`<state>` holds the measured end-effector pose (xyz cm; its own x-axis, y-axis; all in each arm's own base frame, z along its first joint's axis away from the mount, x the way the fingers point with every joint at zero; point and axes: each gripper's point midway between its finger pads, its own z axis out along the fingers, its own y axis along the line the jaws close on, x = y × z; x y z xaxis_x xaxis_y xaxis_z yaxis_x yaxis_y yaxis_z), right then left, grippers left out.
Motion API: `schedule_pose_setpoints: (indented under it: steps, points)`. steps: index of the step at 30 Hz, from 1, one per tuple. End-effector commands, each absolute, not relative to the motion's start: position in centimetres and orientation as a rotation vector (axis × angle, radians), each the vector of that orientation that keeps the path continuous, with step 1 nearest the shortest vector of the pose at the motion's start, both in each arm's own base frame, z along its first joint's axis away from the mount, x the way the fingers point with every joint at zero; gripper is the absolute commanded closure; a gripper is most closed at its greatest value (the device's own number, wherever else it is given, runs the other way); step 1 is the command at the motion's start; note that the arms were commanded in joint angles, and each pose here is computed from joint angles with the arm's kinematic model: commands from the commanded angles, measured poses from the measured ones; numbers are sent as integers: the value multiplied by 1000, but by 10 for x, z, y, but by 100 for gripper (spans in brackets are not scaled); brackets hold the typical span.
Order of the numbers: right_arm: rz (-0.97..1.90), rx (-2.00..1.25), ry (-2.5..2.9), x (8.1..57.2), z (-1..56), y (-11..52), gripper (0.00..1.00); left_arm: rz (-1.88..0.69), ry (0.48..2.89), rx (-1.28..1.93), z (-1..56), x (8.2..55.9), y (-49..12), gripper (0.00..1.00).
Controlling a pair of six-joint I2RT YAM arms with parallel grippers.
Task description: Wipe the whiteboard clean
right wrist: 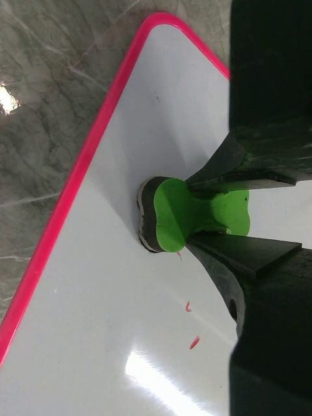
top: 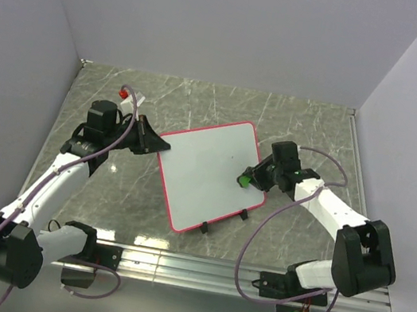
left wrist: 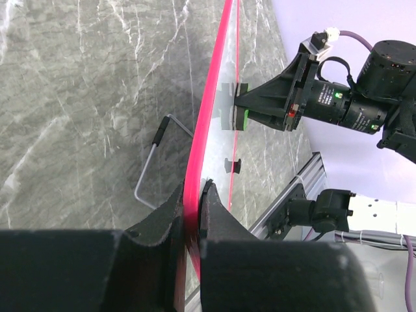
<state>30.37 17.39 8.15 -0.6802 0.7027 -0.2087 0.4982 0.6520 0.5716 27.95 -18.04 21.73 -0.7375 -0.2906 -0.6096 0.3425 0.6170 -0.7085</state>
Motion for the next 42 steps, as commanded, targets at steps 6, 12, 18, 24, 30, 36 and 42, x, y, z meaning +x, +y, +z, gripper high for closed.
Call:
schedule_pose_setpoints:
  steps: [6,12,18,24,30,36,42]
  points:
    - [796,961,2461,314,98,203,100,-988,2237,128,175,272,-174,100]
    - [956,877,2399,350,160,254,100,-992,2238,131,175,271,-175,100]
    - [947,880,2409,356,158,260,100,-980,2235,136,177,270,-175,100]
    - [817,934,2462,327,111,221,100,-975,2234,139,177,270,-175,100]
    - [686,1046,2491,280,57,160,100,-977,2240,138,176,270,-176,100]
    - [619,974,2451,267,71,137,100,-914,2236,99,178,273,-168,100]
    - [416,1047,2367,251,85,94,100,-777,2237,52,179,280,-151,100]
